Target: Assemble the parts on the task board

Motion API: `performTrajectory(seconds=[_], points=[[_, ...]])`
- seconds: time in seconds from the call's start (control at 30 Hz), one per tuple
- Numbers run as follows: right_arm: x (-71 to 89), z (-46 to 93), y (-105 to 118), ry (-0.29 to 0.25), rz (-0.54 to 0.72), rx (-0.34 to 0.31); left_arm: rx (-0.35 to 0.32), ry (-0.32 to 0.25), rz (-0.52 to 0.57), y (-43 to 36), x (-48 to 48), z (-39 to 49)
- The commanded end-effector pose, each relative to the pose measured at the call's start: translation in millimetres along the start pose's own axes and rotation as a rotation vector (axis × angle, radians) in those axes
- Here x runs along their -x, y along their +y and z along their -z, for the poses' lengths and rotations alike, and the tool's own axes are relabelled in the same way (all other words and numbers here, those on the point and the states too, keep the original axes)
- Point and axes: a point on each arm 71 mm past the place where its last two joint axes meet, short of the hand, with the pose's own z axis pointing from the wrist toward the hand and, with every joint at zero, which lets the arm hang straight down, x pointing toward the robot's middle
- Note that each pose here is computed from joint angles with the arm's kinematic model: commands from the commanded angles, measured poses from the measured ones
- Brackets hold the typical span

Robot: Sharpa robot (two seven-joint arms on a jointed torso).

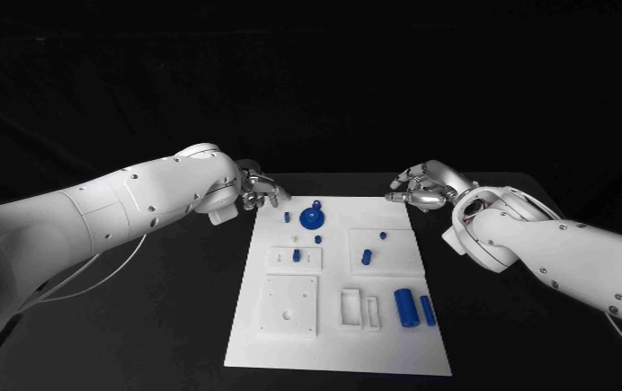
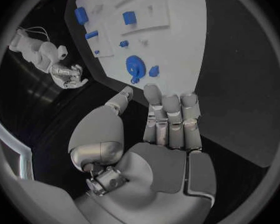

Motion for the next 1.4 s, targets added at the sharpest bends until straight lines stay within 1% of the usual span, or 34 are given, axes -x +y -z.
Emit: performTrajectory(seconds=[0.03,0.17,0.37,0.5,0.63,0.83,1.0,1.07,1.4], points=[[-0.4,-0.3,1,0.004,-0.009,0.007,0.007,0.065,-0.041,-1.5,-2.6,-2.6],[-0.6,-0.7,1,0.006,-0.020,0.005,0.006,0.073,-0.032,0.5,-2.0,-3.4],[-0.2,-1.2,3,-0.001,-0.030,0.013,0.014,0.063,-0.027,2.0,1.5,-6.1],[0.1,-1.7,5,-0.005,-0.033,0.019,0.022,0.070,-0.028,3.5,1.6,-7.8],[1.0,-1.8,6,-0.012,-0.040,0.023,0.027,0.083,-0.032,4.5,-0.5,-9.5],[2.3,-2.0,5,-0.014,-0.062,0.018,0.028,0.093,-0.033,3.8,-3.8,-14.0],[2.4,-2.0,6,-0.013,-0.071,0.018,0.034,0.095,-0.029,5.7,-6.2,-17.4],[3.0,-2.0,6,-0.014,-0.073,0.018,0.036,0.102,-0.028,6.1,-8.8,-19.3],[4.2,-2.0,7,-0.016,-0.076,0.019,0.038,0.122,-0.031,7.2,-14.0,-22.6]])
